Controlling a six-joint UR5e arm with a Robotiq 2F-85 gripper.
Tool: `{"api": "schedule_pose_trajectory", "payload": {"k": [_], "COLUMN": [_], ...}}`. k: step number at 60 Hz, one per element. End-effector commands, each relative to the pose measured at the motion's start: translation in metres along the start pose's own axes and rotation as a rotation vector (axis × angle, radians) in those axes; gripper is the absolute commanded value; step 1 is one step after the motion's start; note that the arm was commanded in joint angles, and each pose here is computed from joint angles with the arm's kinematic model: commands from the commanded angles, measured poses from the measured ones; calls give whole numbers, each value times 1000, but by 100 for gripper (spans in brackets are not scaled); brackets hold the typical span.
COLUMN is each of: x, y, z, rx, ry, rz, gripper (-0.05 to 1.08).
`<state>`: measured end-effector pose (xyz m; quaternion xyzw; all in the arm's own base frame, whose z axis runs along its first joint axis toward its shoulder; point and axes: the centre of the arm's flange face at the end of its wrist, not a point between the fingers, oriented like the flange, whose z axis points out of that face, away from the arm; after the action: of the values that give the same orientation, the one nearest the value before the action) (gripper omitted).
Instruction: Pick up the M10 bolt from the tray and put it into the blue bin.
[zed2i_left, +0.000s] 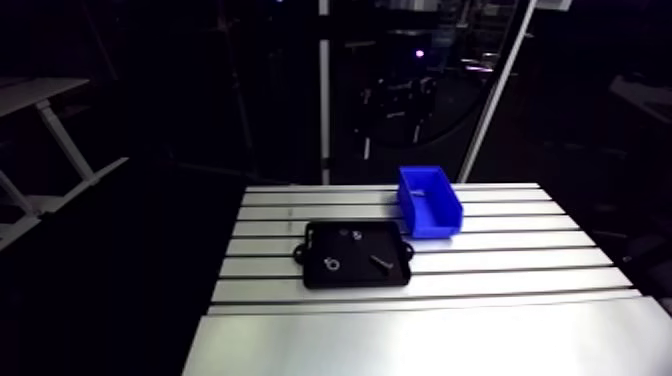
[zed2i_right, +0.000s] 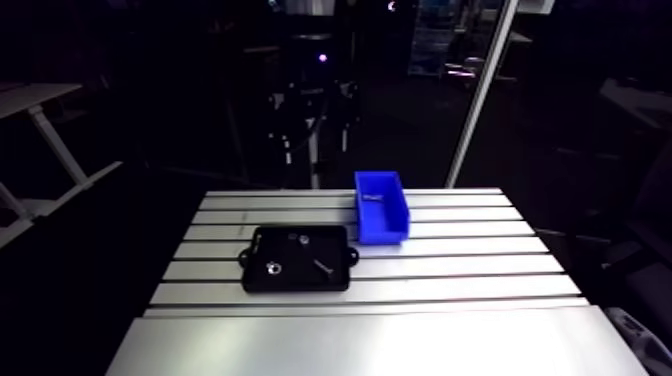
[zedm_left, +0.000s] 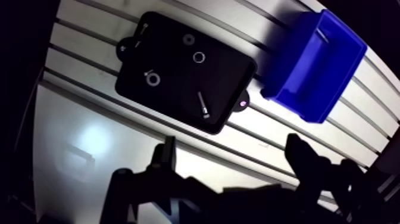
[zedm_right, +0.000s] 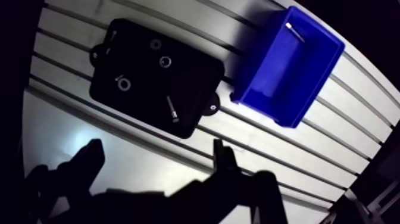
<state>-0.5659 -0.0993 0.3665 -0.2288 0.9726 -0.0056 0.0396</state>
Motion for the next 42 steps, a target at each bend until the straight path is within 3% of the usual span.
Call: {"api": "schedule_pose_trajectory", "payload": {"k": [1, 10, 21, 35, 42], "x": [-2, -1, -6, -12, -15], "y": [1, 1, -3, -6, -8], "z": [34, 50, 70, 92, 103], "rx": [-1, 2, 18, 12, 13], "ry": [-18, -22, -43, -35, -35], "rz": [-68, -125, -196, -267, -290], "gripper": [1, 1, 1, 2, 18]}}
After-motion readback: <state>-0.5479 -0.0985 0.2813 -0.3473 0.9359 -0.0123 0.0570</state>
